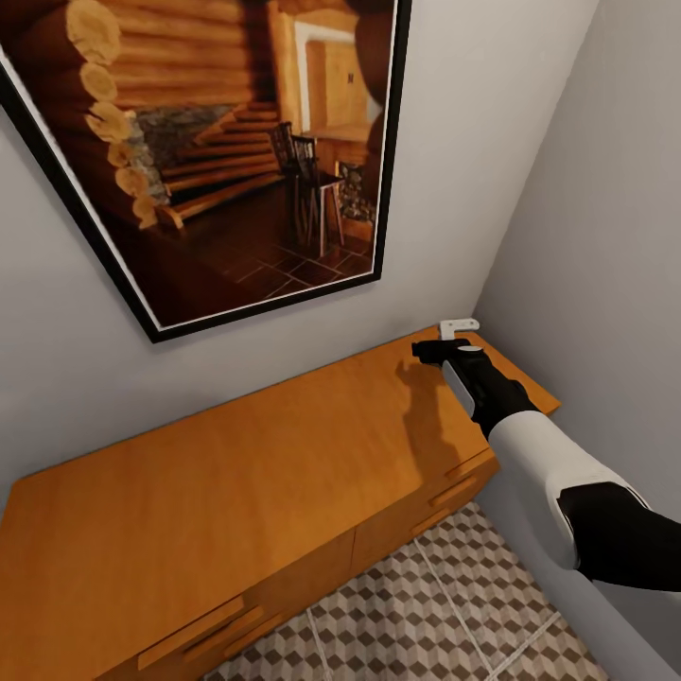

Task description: Take the four mousetraps from the cabinet in the bathroom and place them on the bathroom floor. Make sure all four end up on the same floor surface, and ensure that at least two of them are either under or directly next to the same bathroom sink.

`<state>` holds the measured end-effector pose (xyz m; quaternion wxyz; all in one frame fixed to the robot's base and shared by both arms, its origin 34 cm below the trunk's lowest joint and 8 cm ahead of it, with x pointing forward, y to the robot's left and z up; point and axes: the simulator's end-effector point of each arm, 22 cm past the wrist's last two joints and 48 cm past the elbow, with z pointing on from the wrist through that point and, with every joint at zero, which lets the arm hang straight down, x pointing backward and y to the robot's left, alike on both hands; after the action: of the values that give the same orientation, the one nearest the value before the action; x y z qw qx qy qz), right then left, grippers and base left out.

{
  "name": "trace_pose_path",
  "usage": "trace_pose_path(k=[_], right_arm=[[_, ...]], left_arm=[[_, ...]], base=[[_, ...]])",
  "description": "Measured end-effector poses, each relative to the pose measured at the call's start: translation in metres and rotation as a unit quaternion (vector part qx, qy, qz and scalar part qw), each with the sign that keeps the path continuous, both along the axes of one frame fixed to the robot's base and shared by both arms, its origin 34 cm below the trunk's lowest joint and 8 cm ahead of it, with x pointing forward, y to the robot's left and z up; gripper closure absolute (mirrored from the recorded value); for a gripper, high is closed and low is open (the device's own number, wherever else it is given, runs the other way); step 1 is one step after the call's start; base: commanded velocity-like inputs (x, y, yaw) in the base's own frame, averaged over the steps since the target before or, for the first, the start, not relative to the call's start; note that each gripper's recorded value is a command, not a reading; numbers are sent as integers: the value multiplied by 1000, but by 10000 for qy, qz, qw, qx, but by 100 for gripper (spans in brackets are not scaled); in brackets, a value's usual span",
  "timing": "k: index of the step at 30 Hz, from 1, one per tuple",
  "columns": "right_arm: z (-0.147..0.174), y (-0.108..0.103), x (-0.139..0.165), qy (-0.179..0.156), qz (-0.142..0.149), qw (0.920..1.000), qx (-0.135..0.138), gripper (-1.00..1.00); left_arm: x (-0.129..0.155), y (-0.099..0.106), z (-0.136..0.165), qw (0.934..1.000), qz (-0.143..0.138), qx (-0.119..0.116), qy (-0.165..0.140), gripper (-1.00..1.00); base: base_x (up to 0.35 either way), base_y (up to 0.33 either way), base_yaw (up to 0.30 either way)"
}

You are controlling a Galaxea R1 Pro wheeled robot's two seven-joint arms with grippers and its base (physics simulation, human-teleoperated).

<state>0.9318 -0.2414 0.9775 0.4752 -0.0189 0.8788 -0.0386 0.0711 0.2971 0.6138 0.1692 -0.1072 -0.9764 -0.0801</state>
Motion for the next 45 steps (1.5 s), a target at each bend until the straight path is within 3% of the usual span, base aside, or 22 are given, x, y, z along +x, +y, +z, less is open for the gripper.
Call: trace_pose_path(k=[45], right_arm=[[-9,-2,-3,38,-16,10000,-6,-100]], left_arm=[[0,-2,0,10000,3,-16,2,100]], base=[[3,-3,0]])
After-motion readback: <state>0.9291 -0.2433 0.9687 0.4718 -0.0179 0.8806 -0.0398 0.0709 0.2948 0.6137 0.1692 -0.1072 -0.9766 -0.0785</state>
